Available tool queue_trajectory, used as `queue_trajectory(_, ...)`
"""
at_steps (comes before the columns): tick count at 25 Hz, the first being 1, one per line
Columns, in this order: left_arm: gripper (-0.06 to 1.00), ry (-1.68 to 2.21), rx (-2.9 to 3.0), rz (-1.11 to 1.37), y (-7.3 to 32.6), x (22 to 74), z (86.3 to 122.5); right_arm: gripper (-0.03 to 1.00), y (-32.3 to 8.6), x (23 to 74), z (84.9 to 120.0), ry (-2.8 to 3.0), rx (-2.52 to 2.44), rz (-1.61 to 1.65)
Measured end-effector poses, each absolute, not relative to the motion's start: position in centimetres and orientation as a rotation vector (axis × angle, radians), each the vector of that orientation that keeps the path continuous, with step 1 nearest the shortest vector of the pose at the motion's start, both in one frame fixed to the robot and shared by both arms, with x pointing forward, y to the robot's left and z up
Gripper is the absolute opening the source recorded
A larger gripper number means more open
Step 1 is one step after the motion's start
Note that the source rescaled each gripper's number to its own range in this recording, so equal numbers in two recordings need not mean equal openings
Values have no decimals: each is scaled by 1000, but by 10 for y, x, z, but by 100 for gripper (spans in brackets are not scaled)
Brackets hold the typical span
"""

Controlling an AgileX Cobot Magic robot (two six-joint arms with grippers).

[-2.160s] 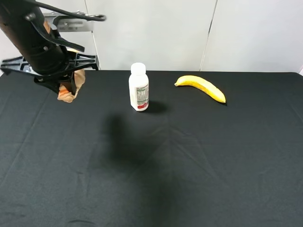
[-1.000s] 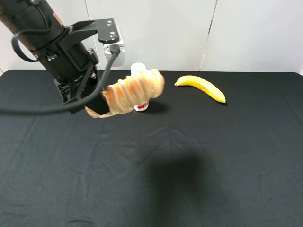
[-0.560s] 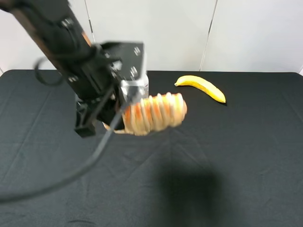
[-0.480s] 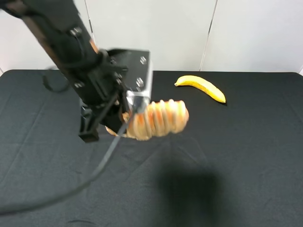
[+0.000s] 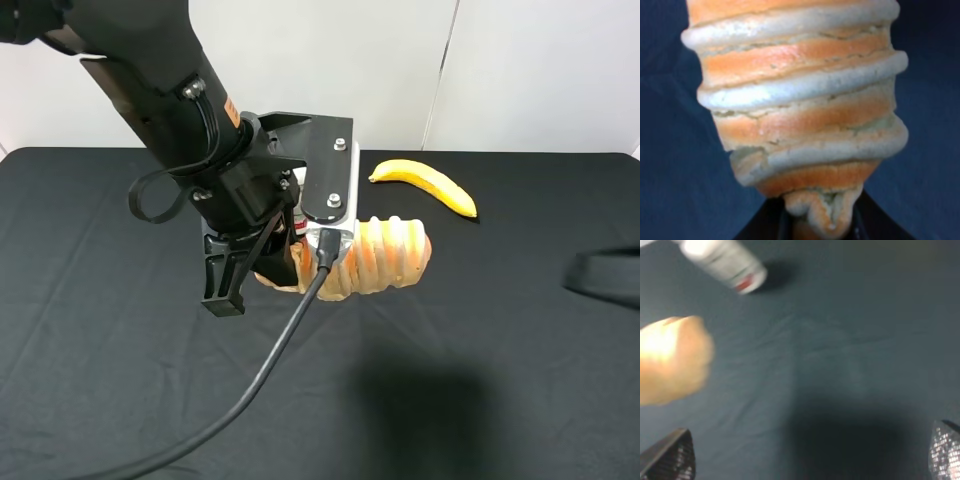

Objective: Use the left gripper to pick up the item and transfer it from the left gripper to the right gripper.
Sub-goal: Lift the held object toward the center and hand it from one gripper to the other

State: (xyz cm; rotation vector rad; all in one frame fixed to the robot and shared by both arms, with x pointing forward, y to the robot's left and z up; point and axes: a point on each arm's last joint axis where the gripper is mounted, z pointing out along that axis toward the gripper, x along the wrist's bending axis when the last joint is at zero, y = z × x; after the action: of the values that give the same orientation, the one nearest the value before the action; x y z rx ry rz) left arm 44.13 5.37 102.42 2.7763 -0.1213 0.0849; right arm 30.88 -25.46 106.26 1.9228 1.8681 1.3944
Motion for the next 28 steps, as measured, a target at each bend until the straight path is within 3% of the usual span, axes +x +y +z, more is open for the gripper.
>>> queue_trajectory(10,2,-117,2765,103,53,442,1025,100,-244,361,1051,2096,1864,1504)
queue_trajectory(28,2,-115,2761,111,52,443,1025,100,-207,406,1015,2405,1741,1572)
